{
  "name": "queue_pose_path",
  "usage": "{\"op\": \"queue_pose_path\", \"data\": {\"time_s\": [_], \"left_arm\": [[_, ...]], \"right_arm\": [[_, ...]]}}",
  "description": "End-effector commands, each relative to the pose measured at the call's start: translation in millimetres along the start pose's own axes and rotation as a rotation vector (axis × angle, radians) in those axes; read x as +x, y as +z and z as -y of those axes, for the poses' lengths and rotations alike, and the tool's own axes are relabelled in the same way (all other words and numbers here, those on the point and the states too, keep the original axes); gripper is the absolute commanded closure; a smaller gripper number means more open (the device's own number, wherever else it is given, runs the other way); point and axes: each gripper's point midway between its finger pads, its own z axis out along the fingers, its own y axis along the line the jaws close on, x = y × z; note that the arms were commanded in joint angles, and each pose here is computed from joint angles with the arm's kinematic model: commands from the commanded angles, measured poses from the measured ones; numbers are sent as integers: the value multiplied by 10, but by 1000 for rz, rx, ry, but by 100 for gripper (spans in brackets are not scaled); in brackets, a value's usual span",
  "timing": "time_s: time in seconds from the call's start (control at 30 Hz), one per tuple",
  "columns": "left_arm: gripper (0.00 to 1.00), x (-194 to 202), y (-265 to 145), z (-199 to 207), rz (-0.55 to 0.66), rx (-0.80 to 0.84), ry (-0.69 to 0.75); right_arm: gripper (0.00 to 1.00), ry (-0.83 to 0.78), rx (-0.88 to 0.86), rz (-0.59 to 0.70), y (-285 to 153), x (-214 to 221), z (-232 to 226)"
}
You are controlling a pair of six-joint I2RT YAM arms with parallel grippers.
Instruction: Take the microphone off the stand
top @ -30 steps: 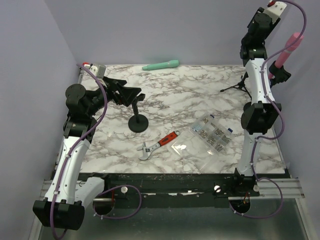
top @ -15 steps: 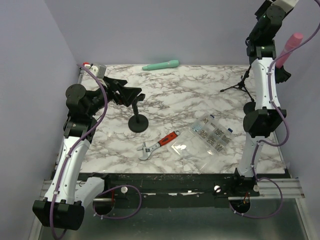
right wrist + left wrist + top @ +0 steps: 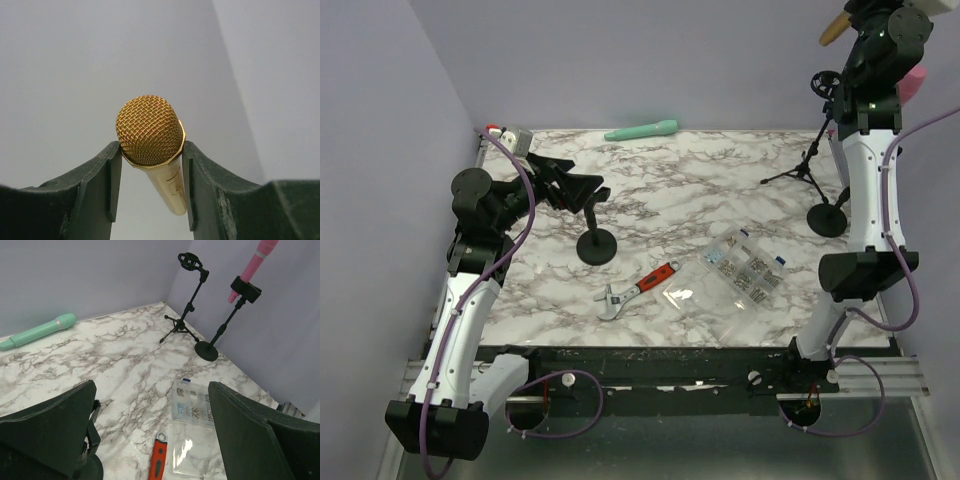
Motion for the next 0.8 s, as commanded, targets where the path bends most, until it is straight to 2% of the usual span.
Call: {"op": "queue_pose_path", "data": {"time_s": [0.0, 0.3, 0.53, 0.77], "left_arm": [[2, -60, -18, 63, 19, 16, 29], [2, -75, -31, 79, 25, 18, 34], [1, -93, -47, 126, 31, 32, 31], [1, -120, -73, 155, 41, 32, 42]], "right_arm": [[99, 273, -148, -124, -275, 192, -393], [99, 840, -268, -470, -966, 1286, -714], [99, 1140, -179, -673, -1576, 2249, -901], [99, 1391, 18, -844, -2185, 3219, -1072]]}}
